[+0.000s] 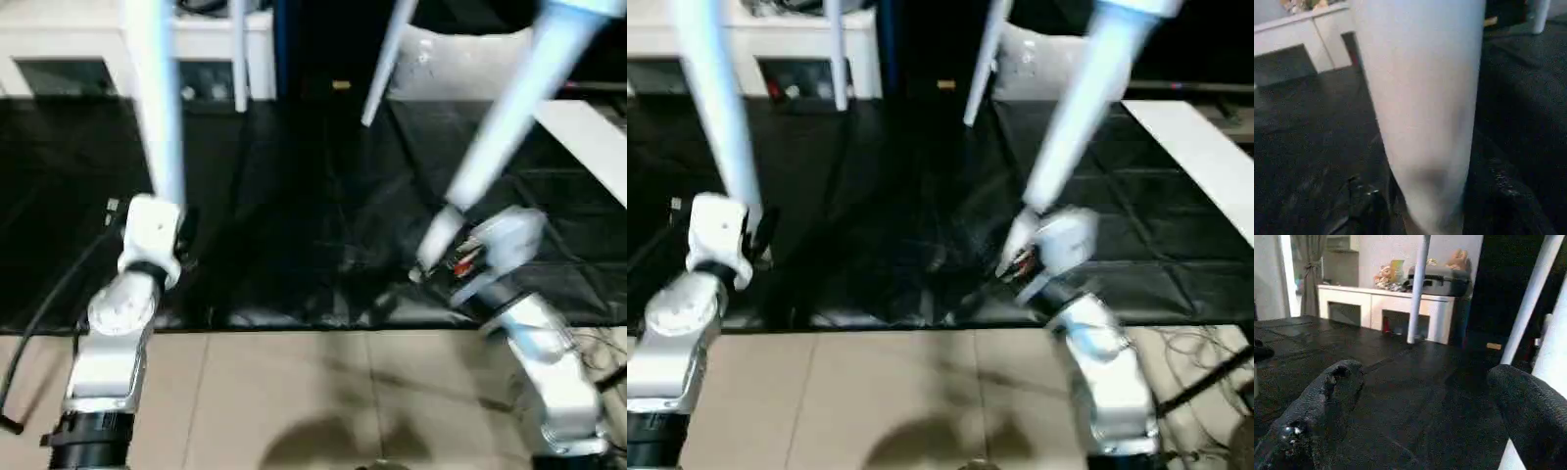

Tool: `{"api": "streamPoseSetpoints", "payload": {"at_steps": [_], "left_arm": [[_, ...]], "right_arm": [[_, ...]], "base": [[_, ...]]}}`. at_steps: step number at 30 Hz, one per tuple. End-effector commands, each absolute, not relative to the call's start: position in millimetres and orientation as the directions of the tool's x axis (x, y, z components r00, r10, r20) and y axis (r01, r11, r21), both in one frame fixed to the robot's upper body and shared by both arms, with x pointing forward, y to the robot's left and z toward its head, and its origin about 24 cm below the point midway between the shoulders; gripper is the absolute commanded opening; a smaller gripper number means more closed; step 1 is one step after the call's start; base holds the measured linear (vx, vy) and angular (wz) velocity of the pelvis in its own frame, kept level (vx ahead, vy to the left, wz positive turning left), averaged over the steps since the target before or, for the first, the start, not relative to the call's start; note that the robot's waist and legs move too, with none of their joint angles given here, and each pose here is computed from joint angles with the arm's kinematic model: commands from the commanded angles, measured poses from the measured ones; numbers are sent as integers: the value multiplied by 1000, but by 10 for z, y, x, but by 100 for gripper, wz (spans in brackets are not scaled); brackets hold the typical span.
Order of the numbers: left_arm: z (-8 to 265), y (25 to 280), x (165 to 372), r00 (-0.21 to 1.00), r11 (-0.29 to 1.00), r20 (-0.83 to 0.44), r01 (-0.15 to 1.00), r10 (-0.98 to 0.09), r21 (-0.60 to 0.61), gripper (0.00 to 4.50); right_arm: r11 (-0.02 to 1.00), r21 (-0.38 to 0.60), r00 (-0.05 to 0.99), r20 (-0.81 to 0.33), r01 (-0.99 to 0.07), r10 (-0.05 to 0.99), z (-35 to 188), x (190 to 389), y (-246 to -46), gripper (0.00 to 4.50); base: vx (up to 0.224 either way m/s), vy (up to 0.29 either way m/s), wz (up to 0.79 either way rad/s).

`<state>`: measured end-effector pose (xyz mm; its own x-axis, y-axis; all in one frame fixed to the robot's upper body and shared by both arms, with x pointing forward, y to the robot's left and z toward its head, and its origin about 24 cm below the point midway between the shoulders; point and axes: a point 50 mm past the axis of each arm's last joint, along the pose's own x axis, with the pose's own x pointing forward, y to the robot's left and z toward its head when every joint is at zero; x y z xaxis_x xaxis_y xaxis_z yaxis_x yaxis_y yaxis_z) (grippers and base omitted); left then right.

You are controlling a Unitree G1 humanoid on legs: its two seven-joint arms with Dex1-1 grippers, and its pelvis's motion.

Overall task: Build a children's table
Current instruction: Flip table

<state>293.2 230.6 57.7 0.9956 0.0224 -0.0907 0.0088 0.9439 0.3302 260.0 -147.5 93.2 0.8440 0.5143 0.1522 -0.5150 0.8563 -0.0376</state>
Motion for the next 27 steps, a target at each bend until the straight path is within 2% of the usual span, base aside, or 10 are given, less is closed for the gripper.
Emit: {"api": "streamPoseSetpoints", "payload": {"at_steps": [1,4,5,8,12,14,17,18,22,27], "left_arm": [[510,2453,2892,993,913,-92,-33,78,407,221],[455,2476,2865,994,920,-91,-26,67,391,264],[410,2471,2843,995,928,-87,-7,42,373,264],[390,2472,2835,996,929,-85,-4,38,370,300],[414,2491,2752,999,934,-28,-29,42,355,317],[462,2493,2707,999,945,1,-31,33,325,350],[485,2516,2604,999,967,39,-47,38,249,350],[522,2514,2461,996,984,86,-52,38,170,350],[630,2535,2225,983,997,174,-66,57,51,350],[599,2447,1989,991,999,135,10,-15,38,350]], "right_arm": [[848,-40,838,131,-529,530,934,2581,-1466,450],[835,-35,831,82,-550,550,901,2569,-1476,450],[824,-13,824,2,-567,567,825,2555,-1493,450],[817,-3,816,-29,-577,577,792,2545,-1501,450],[795,12,791,-93,-606,604,733,2472,-1554,450],[795,19,790,-96,-607,606,744,2444,-1570,450],[793,21,788,-100,-609,608,751,2396,-1596,450],[782,38,776,-103,-622,622,762,2342,-1621,450],[750,82,743,-98,-657,662,718,2269,-1585,450],[736,122,722,-144,-666,677,521,2179,-1506,450]], "base": [[0,0,0],[0,0,0],[0,0,0],[0,0,0],[0,0,0],[0,0,0],[0,0,0],[0,0,0],[0,0,0],[0,0,0]]}}
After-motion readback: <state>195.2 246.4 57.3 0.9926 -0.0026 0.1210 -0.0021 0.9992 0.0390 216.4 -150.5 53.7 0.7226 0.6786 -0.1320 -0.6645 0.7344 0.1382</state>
